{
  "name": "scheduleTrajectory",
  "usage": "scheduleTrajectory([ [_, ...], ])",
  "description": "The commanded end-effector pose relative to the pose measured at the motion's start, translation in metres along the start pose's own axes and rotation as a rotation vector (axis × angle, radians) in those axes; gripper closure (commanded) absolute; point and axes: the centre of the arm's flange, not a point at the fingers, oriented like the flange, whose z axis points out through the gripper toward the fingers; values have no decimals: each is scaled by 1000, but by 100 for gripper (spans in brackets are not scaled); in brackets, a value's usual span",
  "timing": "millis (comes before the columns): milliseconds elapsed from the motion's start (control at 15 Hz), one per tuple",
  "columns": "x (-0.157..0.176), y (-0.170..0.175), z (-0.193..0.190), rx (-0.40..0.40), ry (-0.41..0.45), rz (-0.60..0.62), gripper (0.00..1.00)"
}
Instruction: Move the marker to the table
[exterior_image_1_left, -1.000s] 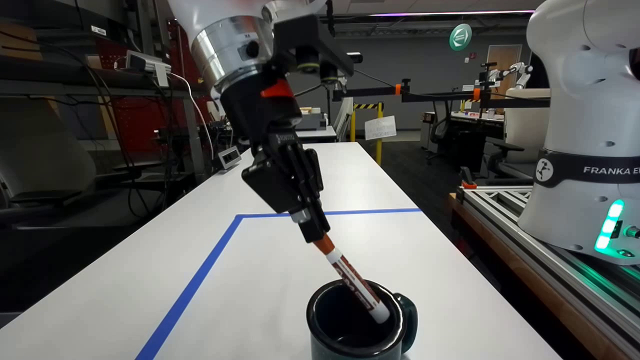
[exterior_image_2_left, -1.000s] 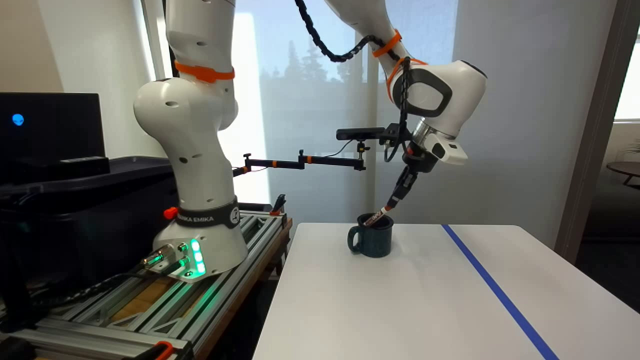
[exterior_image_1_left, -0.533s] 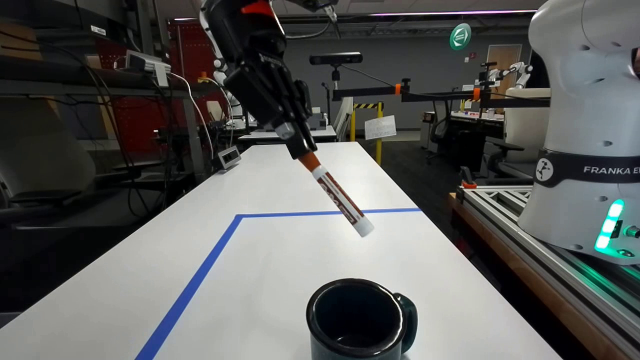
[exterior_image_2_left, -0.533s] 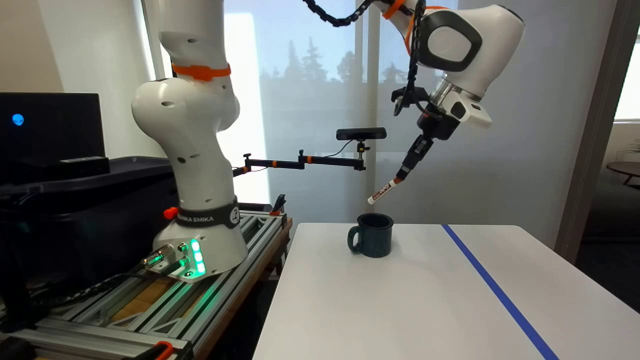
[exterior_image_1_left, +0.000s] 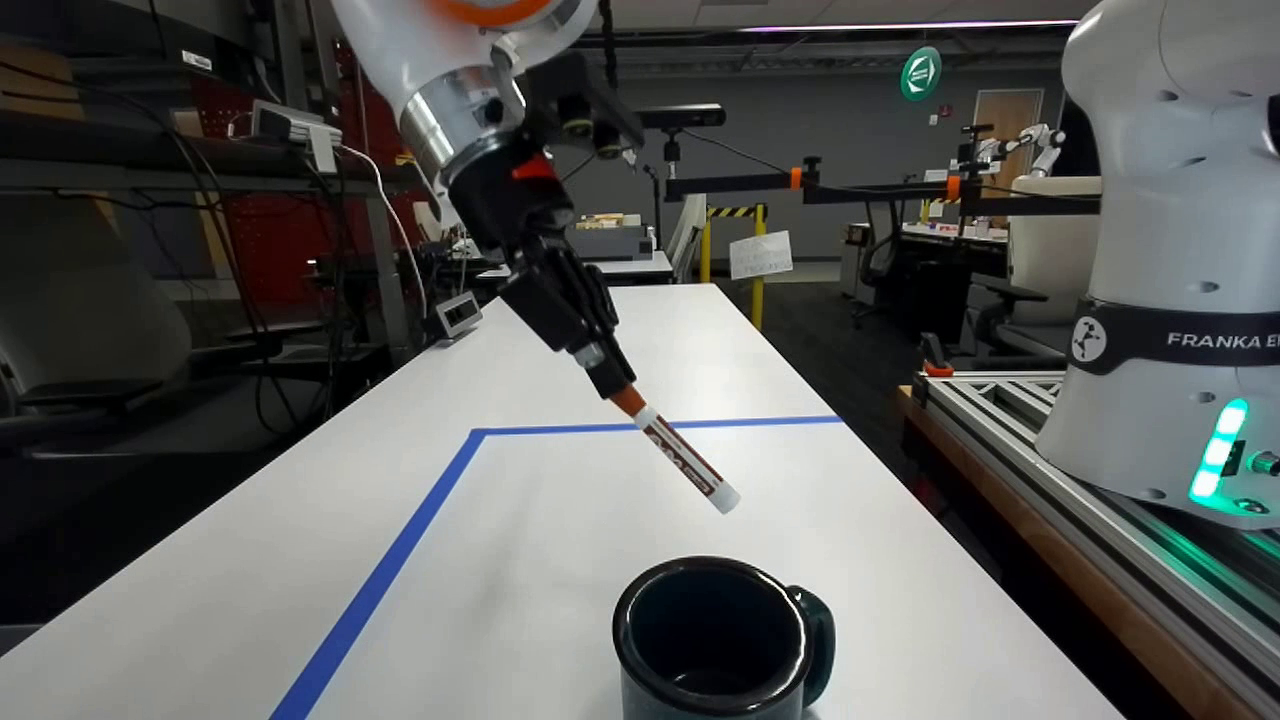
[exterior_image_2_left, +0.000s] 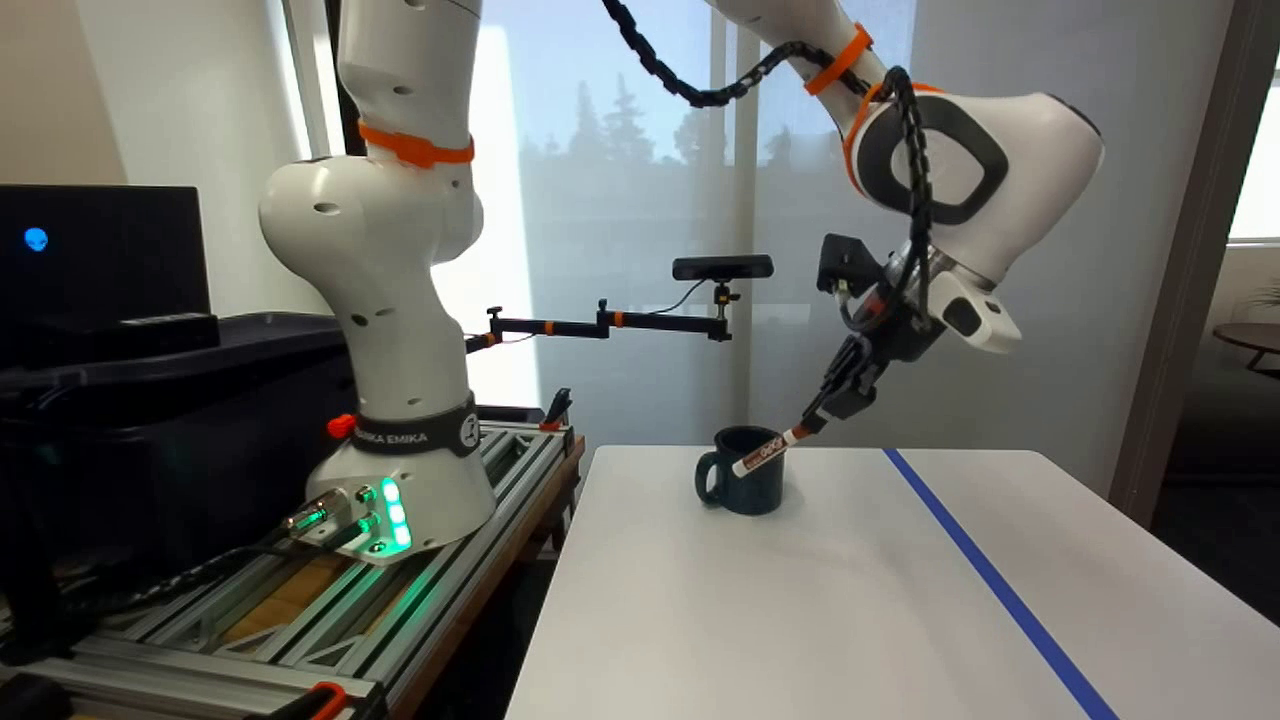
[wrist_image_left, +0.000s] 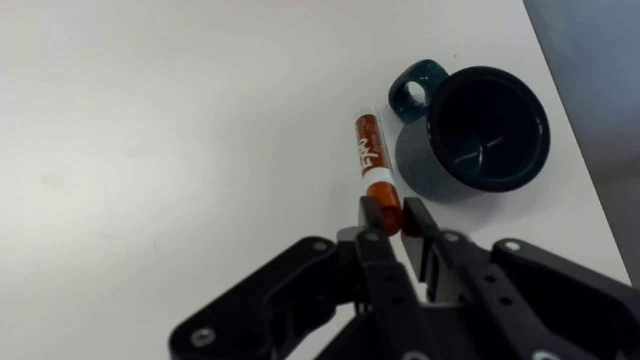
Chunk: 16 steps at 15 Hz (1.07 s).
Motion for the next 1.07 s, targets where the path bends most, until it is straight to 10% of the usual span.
scheduleTrajectory([
  [0,39,3,30,1,-84,-111,96],
  [467,78,14,87,43,-265,-197,96],
  [1000,95,12,110,-61,-227,-143,96],
])
